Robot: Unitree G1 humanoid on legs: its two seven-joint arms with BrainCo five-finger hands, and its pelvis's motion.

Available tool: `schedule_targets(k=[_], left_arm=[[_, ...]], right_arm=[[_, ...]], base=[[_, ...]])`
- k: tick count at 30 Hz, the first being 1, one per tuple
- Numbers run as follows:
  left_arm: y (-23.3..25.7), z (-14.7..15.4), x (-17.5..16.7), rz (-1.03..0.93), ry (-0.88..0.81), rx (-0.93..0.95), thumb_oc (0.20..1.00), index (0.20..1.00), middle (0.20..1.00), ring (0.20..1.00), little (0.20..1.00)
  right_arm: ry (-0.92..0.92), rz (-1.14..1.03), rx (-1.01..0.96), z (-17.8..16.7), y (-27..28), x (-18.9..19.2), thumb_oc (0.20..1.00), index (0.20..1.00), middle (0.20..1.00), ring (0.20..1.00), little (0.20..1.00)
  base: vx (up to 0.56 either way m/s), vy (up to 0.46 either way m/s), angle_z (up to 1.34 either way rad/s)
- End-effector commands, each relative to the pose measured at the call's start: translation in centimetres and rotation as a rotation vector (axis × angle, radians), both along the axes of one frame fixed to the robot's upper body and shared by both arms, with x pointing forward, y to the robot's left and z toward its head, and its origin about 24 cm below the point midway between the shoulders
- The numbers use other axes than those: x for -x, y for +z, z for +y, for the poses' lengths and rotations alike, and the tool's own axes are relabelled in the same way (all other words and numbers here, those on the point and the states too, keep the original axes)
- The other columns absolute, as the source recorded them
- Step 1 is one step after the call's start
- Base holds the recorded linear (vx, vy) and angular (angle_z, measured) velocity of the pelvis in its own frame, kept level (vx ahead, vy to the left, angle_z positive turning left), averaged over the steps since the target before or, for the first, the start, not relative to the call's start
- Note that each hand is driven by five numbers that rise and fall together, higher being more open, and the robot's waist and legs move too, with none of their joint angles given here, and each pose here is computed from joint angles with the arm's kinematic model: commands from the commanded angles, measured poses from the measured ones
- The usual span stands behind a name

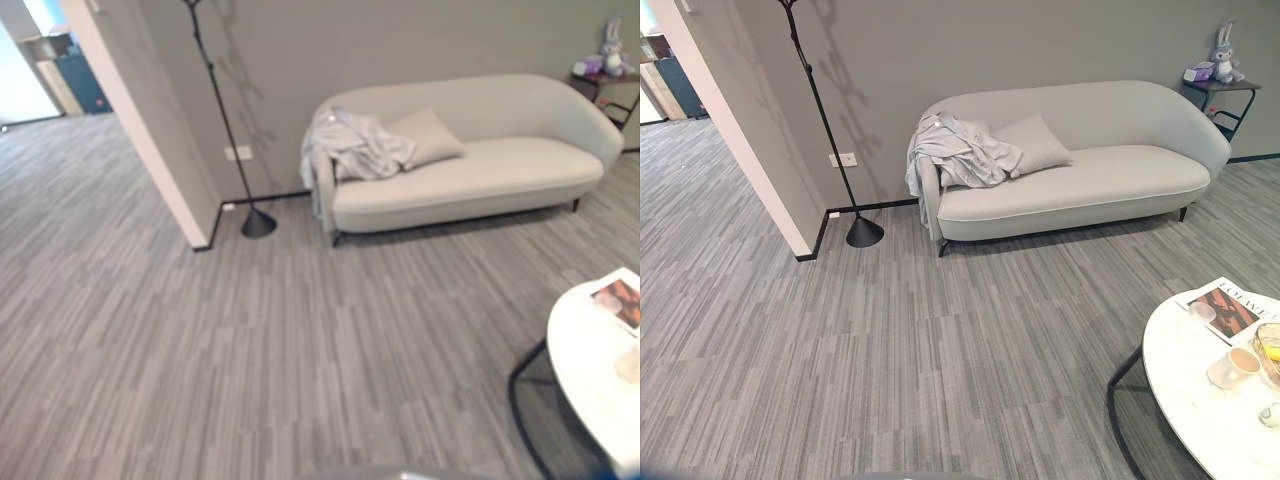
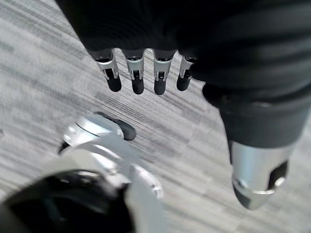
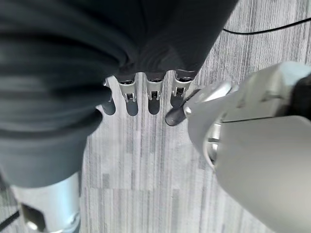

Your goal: Hang the clothes on the sofa on the clothes rack.

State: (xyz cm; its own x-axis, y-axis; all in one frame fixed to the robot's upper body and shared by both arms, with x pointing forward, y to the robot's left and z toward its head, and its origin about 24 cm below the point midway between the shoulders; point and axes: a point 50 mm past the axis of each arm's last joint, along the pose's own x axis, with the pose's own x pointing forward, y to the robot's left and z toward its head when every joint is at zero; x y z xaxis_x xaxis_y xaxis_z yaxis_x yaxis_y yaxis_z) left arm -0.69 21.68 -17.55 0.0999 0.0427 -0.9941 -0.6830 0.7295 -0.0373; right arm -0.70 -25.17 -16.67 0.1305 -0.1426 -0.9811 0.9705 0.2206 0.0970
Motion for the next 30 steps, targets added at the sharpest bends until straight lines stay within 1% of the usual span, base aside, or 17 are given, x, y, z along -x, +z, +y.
schedule_targets(k=[1,7,12,16,21,25,30], left_arm=[[-0.1,-0.5,-0.2,0.009,0.052,0.009,1.000,1.000,1.000,1.000,1.000],[-0.1,-1.0,0.0,0.023,-0.009,0.039,1.000,1.000,1.000,1.000,1.000],[-0.1,-0.5,-1.1,-0.007,-0.048,0.016,1.000,1.000,1.000,1.000,1.000],[-0.1,-0.4,-1.7,-0.019,-0.113,0.009,1.000,1.000,1.000,1.000,1.000],[0.0,-0.2,-1.5,-0.009,-0.143,0.007,1.000,1.000,1.000,1.000,1.000],[0.0,0.0,-1.1,0.010,-0.173,0.007,1.000,1.000,1.000,1.000,1.000],[0.0,0.0,-0.7,0.026,-0.187,0.013,1.000,1.000,1.000,1.000,1.000]], right_arm=[[-0.065,0.038,-0.031,1.5,-0.3,-0.9,1.000,1.000,1.000,1.000,1.000],[0.028,0.022,-0.059,2.1,-0.4,-1.8,1.000,1.000,1.000,1.000,1.000],[0.109,0.018,-0.078,2.7,-0.5,-2.1,1.000,1.000,1.000,1.000,1.000],[0.175,0.013,-0.089,2.9,-0.6,-2.4,1.000,1.000,1.000,1.000,1.000],[0.231,0.005,-0.089,2.8,-0.5,-2.7,1.000,1.000,1.000,1.000,1.000],[0.327,0.016,-0.096,3.0,-0.6,-2.5,1.000,1.000,1.000,1.000,1.000],[0.359,0.033,-0.101,3.0,-0.6,-2.1,1.000,1.000,1.000,1.000,1.000]], base=[[0.00,-0.023,-0.16],[-0.01,-0.051,-0.15],[-0.01,-0.051,-0.08],[-0.01,-0.042,0.00],[0.00,-0.035,0.00],[0.00,-0.017,0.00],[0.00,-0.007,0.00]])
